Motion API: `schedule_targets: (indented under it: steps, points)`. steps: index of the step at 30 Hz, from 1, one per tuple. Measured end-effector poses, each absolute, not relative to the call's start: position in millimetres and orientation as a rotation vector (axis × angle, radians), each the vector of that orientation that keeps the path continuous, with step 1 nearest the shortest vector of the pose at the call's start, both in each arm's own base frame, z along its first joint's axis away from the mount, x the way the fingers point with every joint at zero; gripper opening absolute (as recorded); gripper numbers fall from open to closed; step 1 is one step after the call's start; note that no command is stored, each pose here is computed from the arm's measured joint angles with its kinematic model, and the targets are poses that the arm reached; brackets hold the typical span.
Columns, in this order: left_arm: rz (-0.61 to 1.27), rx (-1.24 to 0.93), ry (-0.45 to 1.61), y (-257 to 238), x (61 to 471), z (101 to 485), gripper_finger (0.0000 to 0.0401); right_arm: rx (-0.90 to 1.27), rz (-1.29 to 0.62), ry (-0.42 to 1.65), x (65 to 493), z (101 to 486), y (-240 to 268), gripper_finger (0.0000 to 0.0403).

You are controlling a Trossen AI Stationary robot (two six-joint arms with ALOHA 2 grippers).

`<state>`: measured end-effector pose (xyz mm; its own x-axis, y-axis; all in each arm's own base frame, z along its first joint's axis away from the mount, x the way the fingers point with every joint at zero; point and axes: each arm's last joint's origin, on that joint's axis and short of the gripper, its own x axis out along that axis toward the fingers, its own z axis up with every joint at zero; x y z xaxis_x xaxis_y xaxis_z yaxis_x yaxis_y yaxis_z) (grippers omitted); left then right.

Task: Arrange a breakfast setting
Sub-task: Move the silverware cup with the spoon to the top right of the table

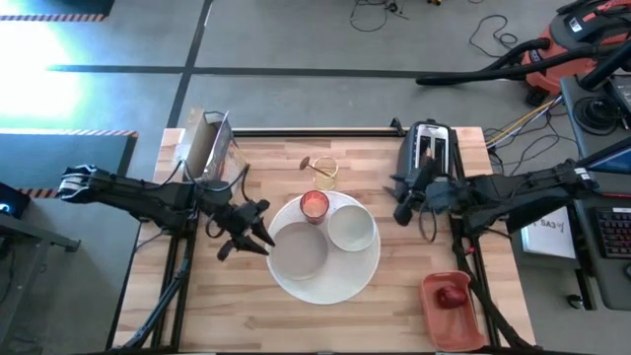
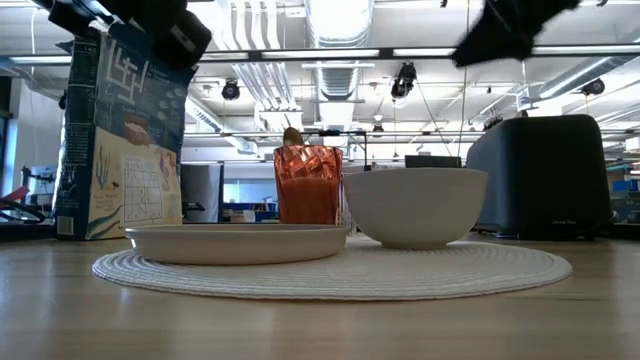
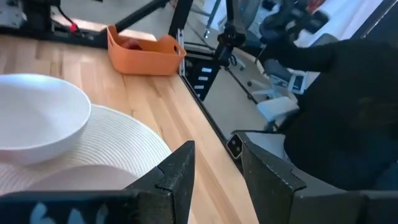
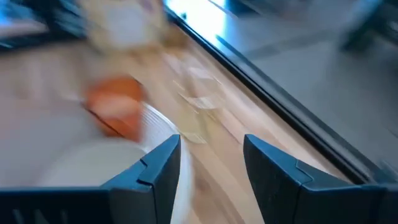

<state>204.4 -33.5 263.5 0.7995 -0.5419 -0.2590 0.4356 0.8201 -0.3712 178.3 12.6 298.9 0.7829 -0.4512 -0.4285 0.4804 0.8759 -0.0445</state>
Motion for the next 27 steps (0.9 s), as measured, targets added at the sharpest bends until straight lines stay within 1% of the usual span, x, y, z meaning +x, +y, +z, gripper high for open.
schedule_targets:
  steps: [3,6,9,11,13,17,23,27]
  points:
    - [-0.537,-0.313,0.392,-35.9,208.4,259.0,0.0117,0.079,-0.372,0.369,193.7,309.6,2.7,0.0166]
    - [-0.540,-0.326,0.410,-38.2,213.2,256.4,0.0117,0.142,-0.349,0.399,209.1,314.9,-15.7,0.0167]
    - [-0.544,-0.330,0.426,-40.2,217.5,254.3,0.0117,0.198,-0.381,0.511,225.2,312.9,-38.1,0.0167]
    - [-0.547,-0.331,0.438,-41.5,219.1,253.0,0.0117,0.181,-0.386,0.621,234.9,311.0,-51.5,0.0166]
    - [-0.556,-0.328,0.433,-43.4,219.5,254.1,0.0117,0.120,-0.362,0.732,243.9,309.6,-62.3,0.0162]
    - [-0.579,-0.317,0.439,-48.2,216.9,254.6,0.0117,-0.053,-0.251,0.888,266.8,307.1,-72.5,0.0147]
    - [-0.615,-0.290,0.424,-54.0,212.7,257.8,0.0117,-0.242,-0.143,0.989,303.6,298.5,-85.6,0.0125]
    - [-0.625,-0.277,0.411,-55.0,211.1,259.6,0.0116,-0.303,-0.104,1.039,325.0,288.2,-96.9,0.0119]
